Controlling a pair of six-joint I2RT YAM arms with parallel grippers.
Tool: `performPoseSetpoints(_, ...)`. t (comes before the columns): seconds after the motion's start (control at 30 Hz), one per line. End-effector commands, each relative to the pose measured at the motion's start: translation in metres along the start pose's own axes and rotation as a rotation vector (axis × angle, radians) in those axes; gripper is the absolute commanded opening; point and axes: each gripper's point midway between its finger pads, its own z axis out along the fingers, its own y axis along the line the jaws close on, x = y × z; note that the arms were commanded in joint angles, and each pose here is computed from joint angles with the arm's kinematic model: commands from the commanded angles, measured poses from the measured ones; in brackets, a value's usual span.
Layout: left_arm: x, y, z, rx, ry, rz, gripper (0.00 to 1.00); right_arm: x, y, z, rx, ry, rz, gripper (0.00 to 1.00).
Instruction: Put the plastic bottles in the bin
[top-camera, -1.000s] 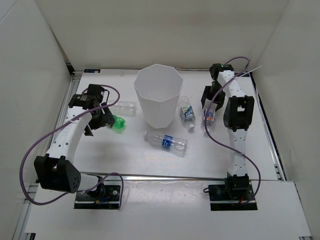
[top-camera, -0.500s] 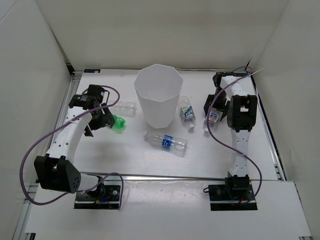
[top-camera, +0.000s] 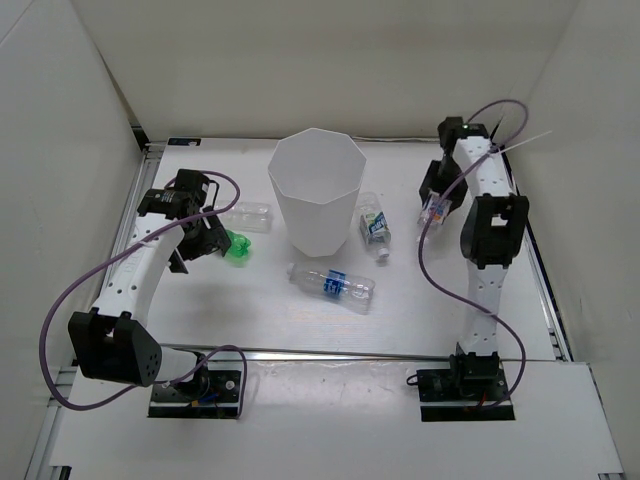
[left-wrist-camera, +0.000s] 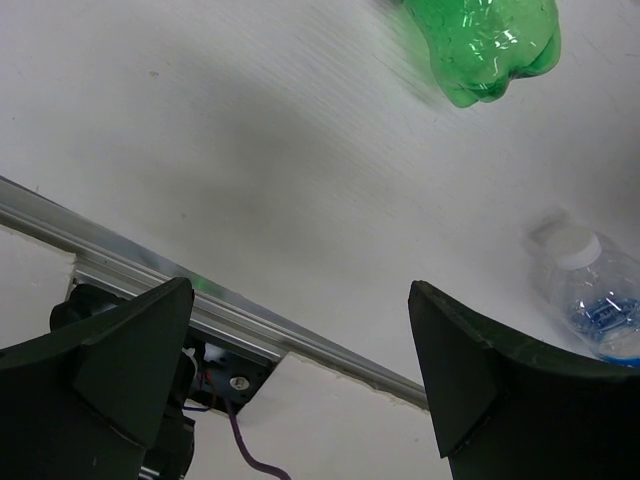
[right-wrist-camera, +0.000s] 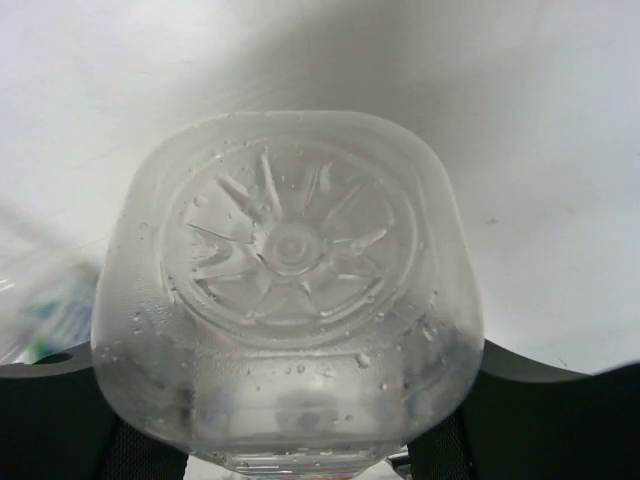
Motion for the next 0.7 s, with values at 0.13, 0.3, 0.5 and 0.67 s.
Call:
performPoseSetpoints(0.13, -0.004, -0.009, -0.008, 0.062, -0.028, -0.015, 1.00, -0.032, -0.001, -0.208, -0.361, -0.454, 0.090, 0.58)
performPoseSetpoints(0.3, -0.005, -0.012, -0.008, 0.076, -0.031, -0.017, 1.00, -0.022, 0.038, -0.336, -0.792, -0.732, -0.030, 0.60)
performPoseSetpoints(0.5, -0.006, -0.015, -0.007, 0.100, -0.049, -0.014, 1.00, 0.011, 0.090, -0.408, -1.117, -0.825, -0.243, 0.74)
performPoseSetpoints(0.67, -0.011, -0.020, -0.005, 0.117, -0.068, -0.042, 1.00, 0.027, 0.142, -0.426, -1.209, -0.854, -0.441, 0.76)
